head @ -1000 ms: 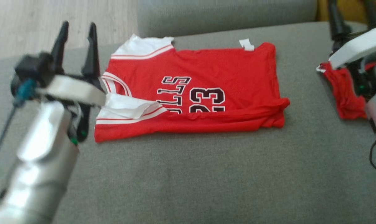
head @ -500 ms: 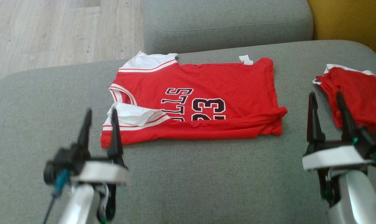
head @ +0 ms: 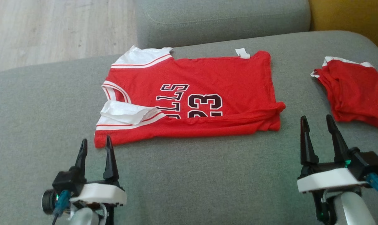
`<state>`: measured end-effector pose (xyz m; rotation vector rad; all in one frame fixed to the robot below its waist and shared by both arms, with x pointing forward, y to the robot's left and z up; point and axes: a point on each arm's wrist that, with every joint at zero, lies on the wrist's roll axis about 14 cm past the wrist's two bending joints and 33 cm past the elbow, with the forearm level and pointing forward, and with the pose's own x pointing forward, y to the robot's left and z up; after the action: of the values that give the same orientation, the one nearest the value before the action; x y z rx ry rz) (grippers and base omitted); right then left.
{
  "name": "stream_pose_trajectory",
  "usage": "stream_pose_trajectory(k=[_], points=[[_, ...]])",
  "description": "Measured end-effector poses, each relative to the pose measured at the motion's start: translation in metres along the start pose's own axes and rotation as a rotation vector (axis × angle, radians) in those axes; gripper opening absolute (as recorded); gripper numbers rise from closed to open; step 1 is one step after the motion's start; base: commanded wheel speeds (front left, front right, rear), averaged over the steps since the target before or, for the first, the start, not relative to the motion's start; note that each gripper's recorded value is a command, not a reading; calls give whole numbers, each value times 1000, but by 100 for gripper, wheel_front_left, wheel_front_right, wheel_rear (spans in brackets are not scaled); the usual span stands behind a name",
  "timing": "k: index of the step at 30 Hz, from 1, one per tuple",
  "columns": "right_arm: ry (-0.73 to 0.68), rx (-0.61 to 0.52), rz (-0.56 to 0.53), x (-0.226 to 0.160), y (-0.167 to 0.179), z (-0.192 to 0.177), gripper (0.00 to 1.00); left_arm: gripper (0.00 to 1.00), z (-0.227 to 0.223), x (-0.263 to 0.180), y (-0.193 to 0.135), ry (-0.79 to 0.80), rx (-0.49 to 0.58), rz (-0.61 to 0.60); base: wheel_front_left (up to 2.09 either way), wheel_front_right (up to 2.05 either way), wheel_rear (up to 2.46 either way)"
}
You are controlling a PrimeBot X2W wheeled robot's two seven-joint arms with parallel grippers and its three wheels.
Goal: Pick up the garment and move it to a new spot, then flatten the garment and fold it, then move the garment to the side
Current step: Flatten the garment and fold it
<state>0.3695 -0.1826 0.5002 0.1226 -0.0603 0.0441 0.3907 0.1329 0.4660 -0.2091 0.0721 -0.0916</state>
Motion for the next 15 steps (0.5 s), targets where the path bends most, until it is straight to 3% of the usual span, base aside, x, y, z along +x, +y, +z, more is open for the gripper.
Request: stream_pose_trajectory(k=[8,15], points=[[9,-3,-3,7,-2,-3,100,100,-31,28,11,125,48,43,0,0,0],[43,14,-6,10,-2,-15,100,100,-55,54,39,250,59,149,0,0,0]])
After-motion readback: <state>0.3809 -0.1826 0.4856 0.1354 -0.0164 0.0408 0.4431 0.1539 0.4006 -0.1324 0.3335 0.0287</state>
